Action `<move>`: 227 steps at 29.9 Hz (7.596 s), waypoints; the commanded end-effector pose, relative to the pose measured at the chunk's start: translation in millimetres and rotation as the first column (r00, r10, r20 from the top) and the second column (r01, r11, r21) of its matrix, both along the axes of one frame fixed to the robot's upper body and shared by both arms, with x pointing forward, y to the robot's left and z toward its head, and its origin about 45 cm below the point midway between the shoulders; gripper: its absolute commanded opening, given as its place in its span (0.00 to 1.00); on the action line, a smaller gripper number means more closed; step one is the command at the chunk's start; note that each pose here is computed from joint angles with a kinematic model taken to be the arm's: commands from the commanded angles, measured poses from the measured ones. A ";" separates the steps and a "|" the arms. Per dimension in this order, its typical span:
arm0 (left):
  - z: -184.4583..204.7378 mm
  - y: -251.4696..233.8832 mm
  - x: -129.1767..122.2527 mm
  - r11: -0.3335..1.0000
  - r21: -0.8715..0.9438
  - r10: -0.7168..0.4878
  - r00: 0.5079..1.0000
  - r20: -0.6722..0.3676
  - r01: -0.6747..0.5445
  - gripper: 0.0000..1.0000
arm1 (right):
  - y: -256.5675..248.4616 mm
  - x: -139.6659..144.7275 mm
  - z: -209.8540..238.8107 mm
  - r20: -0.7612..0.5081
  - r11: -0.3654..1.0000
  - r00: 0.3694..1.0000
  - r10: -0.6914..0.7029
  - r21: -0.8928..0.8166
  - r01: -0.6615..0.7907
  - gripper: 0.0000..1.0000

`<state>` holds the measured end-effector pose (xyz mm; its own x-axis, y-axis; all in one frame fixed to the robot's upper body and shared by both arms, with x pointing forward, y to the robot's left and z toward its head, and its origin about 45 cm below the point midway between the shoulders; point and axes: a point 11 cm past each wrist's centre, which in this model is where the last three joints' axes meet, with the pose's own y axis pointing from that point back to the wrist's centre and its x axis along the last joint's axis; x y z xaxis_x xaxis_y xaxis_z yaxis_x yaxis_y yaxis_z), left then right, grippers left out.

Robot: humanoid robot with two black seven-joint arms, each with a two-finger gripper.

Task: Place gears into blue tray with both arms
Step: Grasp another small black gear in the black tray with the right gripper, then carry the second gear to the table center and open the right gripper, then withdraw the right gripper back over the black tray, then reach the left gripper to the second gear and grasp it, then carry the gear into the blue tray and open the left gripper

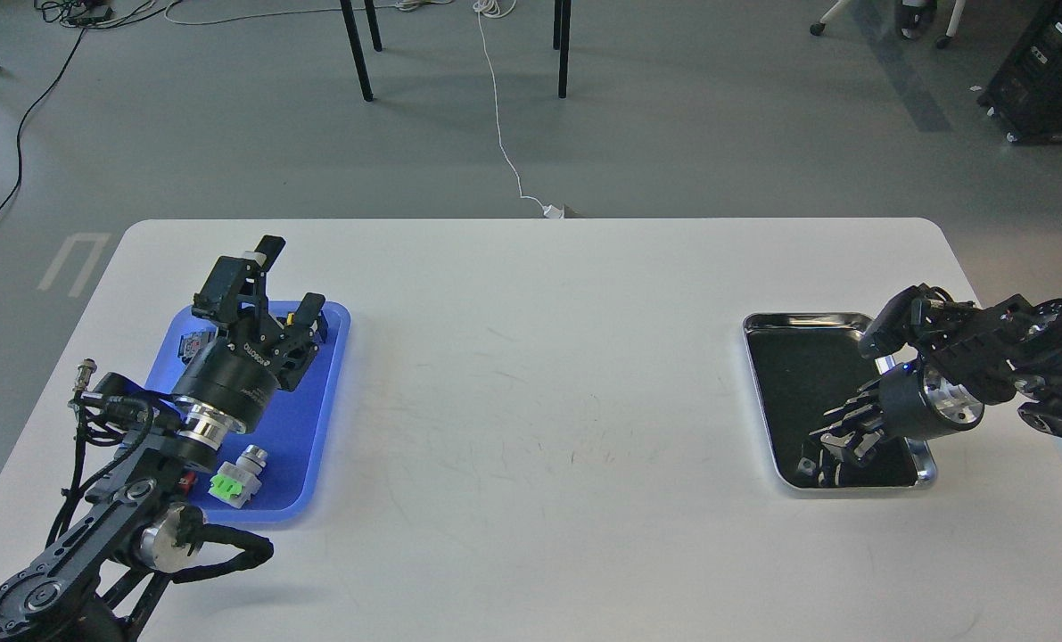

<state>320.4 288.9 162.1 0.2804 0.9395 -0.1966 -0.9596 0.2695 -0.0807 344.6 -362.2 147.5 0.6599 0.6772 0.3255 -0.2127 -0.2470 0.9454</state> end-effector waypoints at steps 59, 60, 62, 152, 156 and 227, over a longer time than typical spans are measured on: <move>-5.9 8.2 -9.3 0.999 -0.023 0.040 0.999 -0.015 -0.040 0.99 | 264.6 8.9 -1.5 0.116 0.869 0.944 0.309 0.370 -0.330 0.19; -5.9 8.4 -9.2 0.999 -0.022 0.041 0.999 -0.015 -0.041 0.99 | 267.1 7.8 -3.4 0.117 0.867 0.941 0.316 0.368 -0.337 0.19; -5.9 8.4 -9.2 0.999 -0.022 0.041 0.999 -0.015 -0.041 0.99 | 271.2 4.3 -7.4 0.119 0.860 0.939 0.323 0.378 -0.343 0.19; 17.2 -188.6 21.2 -0.387 0.919 -0.902 0.238 -0.361 -0.072 0.96 | 20.6 -4.6 -5.7 -0.954 -0.851 0.118 -0.277 0.301 0.430 0.97; -4.4 -184.2 23.2 -0.439 0.897 -0.875 0.244 -0.417 -0.041 0.91 | 19.1 -9.4 -10.5 -0.954 -0.851 0.105 -0.279 0.297 0.433 0.97; 19.2 67.1 25.6 -0.673 0.728 -0.564 0.550 -0.616 0.126 0.18 | 23.9 -9.3 -12.3 -0.956 -0.851 0.104 -0.273 0.290 0.437 0.97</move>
